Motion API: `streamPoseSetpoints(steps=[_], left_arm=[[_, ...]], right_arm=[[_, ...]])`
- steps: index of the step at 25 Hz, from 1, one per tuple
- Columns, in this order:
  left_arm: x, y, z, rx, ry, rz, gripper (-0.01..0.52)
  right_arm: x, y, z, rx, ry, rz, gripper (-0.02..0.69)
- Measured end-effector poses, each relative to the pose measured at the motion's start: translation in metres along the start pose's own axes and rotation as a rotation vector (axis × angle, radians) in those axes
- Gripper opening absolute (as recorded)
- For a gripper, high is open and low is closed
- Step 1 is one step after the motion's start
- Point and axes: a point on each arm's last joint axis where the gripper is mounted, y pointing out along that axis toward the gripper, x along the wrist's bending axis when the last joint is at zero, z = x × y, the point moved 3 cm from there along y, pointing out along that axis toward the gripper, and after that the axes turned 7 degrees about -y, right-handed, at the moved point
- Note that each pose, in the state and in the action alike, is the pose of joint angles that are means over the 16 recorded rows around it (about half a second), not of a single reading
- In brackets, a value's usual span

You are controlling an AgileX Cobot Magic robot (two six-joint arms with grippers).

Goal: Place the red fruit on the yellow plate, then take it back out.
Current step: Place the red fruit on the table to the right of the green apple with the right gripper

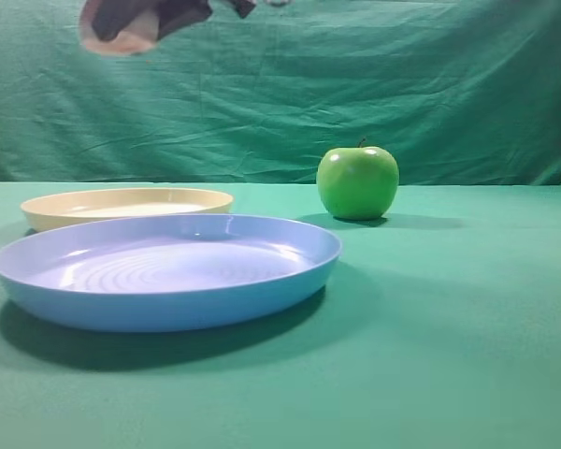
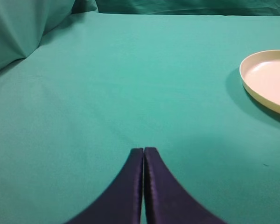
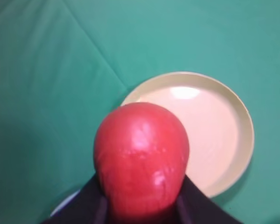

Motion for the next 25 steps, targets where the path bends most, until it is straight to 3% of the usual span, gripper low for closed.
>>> streamPoseSetpoints(steps=[12, 25], left_arm=[[0.0, 0.0, 0.0, 0.0, 0.0, 0.0, 0.0], [0.0, 0.0, 0.0, 0.0, 0.0, 0.0, 0.0]], right_arm=[[0.011, -0.091, 0.052, 0.207, 0.148, 0.194, 0.19], [0.014, -0.109, 0.187, 0.224, 0.383, 0.37, 0.19]])
